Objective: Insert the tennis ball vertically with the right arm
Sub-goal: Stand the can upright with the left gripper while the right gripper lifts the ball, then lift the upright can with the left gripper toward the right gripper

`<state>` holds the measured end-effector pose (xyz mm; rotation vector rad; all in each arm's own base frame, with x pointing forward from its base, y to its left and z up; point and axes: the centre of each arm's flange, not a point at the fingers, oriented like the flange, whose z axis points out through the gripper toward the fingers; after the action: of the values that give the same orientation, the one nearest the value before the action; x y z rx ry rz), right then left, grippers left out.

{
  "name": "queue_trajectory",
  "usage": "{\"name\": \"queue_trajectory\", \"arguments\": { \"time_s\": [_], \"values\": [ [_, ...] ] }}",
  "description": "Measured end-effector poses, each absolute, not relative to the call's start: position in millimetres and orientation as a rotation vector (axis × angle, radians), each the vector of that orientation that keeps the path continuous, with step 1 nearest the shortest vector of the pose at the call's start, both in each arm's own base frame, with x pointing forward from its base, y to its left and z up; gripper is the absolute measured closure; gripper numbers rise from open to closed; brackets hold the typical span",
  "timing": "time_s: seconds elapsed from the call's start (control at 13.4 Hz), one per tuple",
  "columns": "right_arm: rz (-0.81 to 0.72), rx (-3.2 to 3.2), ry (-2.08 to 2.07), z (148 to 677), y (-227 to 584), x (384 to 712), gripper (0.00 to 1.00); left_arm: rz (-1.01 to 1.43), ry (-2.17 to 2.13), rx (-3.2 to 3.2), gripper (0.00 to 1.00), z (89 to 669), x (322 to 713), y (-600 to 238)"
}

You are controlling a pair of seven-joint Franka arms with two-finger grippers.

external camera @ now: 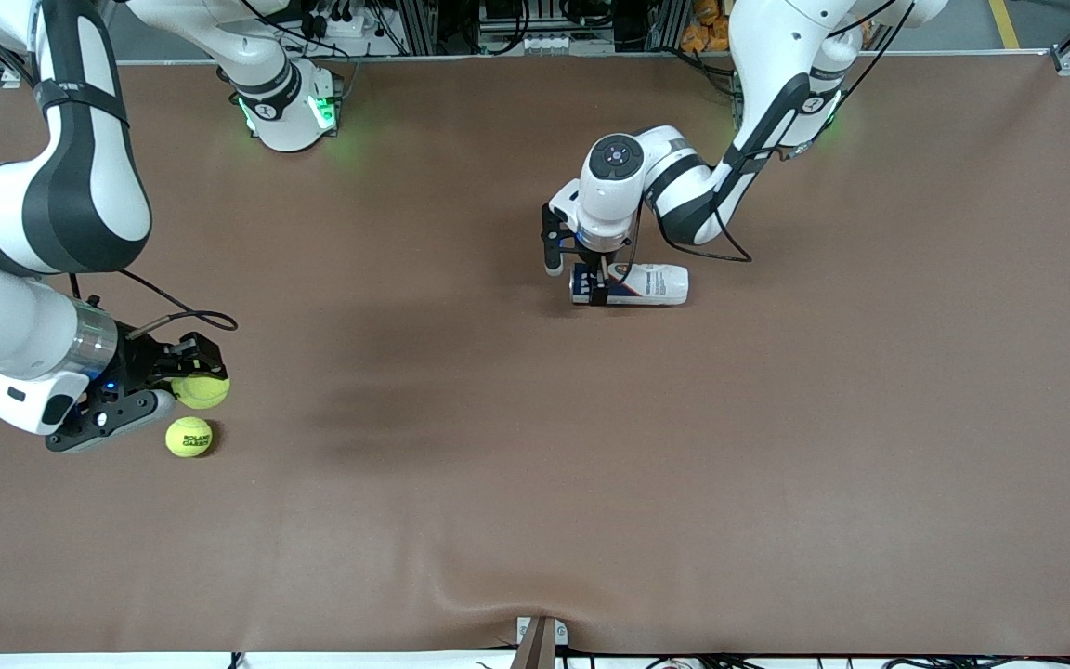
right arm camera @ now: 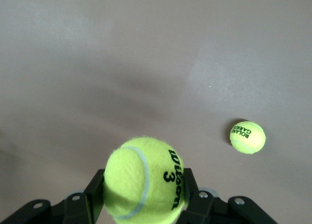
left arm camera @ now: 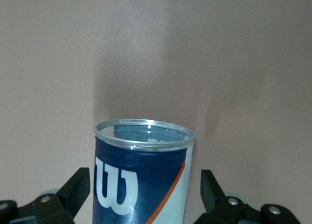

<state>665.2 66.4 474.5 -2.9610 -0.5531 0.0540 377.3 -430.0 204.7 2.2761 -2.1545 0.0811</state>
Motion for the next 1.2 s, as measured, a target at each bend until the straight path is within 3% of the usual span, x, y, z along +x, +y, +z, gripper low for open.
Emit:
{"name": "queue_trajectory", "arguments": {
  "time_s": [1.2],
  "values": [
    [0.061, -2.960, -0.553, 474, 66, 665, 0.33, 0.087, -2.236, 2.205, 0.00, 179, 372, -432]
  ]
}}
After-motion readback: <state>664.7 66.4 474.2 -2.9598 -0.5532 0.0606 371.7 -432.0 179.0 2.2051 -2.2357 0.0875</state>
